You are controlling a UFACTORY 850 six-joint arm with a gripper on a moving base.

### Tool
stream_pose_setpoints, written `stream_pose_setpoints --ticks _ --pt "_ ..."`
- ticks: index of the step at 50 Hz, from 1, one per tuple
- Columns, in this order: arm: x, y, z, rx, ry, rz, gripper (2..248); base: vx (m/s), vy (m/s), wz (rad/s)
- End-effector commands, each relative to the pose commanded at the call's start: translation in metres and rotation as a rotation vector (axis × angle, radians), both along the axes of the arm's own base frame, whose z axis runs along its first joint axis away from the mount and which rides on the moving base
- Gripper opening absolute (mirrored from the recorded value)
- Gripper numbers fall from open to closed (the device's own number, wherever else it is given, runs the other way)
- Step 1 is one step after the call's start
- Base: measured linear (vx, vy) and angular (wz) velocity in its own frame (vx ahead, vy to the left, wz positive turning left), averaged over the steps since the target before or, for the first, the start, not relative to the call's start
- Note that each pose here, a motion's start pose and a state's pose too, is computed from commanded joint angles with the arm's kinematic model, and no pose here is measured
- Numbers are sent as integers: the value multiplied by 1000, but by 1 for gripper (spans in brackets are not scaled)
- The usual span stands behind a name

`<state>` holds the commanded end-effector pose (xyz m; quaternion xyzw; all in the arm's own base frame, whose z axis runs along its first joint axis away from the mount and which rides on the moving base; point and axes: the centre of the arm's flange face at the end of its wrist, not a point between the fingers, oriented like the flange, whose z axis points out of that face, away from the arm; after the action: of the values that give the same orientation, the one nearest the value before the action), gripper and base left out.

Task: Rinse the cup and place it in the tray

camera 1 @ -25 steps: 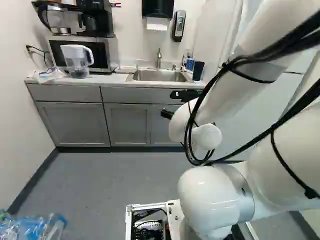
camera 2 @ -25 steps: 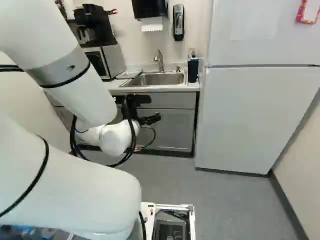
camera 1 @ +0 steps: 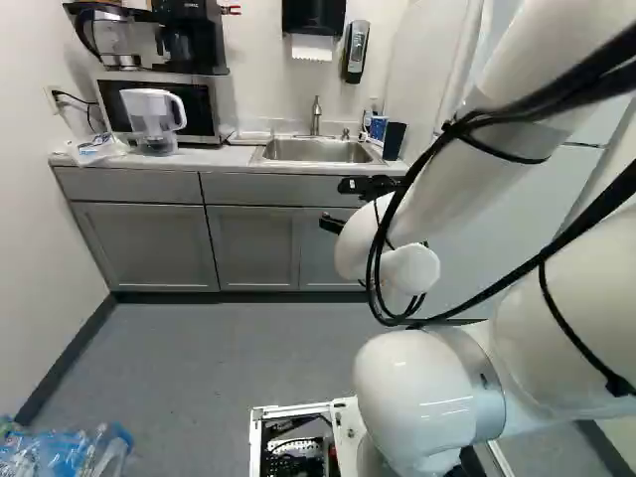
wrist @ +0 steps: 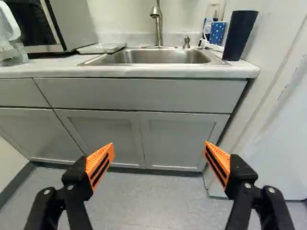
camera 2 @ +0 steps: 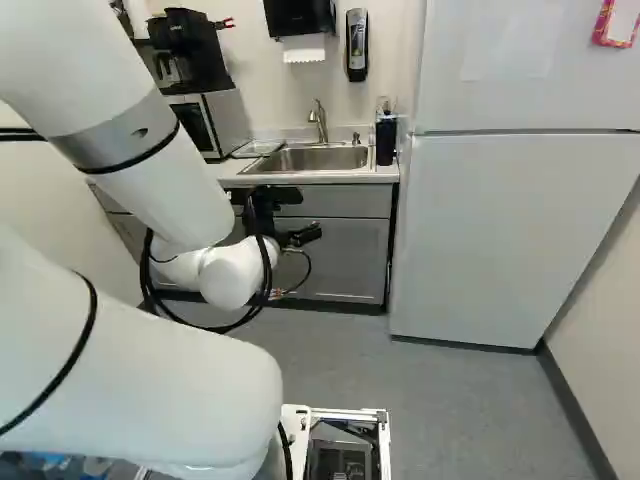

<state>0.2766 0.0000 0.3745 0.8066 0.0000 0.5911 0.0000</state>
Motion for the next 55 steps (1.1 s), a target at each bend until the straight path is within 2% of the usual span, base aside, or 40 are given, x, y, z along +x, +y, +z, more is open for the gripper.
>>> stream_pose_setpoints --ticks 55 --pt "51 0 56 0 -128 0 247 0 0 0"
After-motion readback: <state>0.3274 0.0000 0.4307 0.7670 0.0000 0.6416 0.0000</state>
